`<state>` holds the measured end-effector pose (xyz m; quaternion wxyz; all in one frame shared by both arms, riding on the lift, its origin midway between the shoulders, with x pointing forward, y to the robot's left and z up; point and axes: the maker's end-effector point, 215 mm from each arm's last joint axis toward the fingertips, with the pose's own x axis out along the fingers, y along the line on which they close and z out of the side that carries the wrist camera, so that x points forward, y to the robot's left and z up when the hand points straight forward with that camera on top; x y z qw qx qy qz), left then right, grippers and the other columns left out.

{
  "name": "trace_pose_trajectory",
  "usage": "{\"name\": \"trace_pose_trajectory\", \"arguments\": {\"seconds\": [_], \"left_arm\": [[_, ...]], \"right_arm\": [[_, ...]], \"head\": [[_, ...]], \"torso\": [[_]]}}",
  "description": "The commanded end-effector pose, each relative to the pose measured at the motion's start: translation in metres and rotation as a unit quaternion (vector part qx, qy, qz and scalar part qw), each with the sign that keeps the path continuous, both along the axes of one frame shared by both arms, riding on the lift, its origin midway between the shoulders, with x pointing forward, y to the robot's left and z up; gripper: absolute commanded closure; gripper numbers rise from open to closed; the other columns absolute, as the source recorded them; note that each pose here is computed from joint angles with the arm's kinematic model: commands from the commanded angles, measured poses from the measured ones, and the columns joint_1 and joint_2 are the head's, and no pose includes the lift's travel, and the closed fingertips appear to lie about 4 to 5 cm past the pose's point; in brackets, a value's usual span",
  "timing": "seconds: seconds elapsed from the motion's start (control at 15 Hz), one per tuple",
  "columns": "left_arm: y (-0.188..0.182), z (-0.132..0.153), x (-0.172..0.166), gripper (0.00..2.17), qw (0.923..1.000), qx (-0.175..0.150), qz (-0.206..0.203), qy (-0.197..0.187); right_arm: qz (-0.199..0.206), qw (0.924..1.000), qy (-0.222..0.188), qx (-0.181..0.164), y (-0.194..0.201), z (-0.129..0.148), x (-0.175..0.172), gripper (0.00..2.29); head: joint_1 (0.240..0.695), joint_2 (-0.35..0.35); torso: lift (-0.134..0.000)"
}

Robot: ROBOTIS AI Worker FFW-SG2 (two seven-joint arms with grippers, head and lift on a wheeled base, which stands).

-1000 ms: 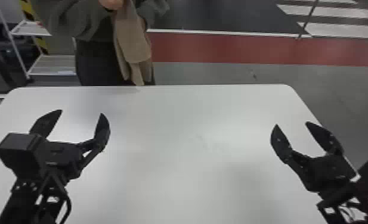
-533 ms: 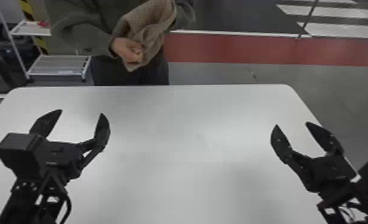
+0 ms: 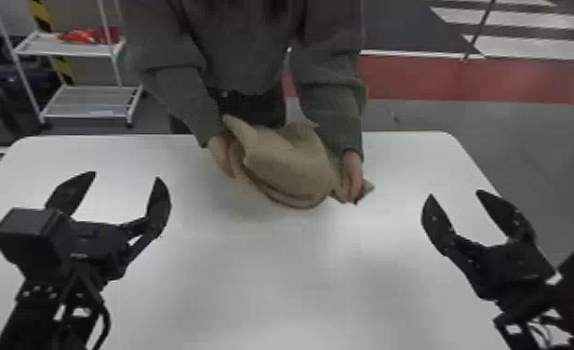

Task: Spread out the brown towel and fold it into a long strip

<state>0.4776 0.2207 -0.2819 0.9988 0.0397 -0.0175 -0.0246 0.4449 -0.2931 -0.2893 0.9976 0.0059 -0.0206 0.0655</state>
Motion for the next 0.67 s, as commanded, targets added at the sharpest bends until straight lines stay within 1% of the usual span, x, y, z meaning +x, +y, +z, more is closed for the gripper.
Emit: {"name": "trace_pose_trajectory", "arguments": {"seconds": [0.0,0.6], "left_arm": [[-0.0001,-0.0001,0.0000,0.08,1.0000,-0.001,0.000,0.000],[-0.0008,0.0024,-0.0006,0.08,1.0000,0.000,-0.001,-0.001]], "right_arm": [[0.000,1.0000,0.000,0.000,-0.0002,-0.0002,0.0000,0.17],[0.000,1.0000,0.000,-0.001,0.0000,0.0001,-0.0004,0.17]], "head": [[0.695,-0.088],[0.695,-0.088]], "torso": [[-0.125],[-0.125]]}}
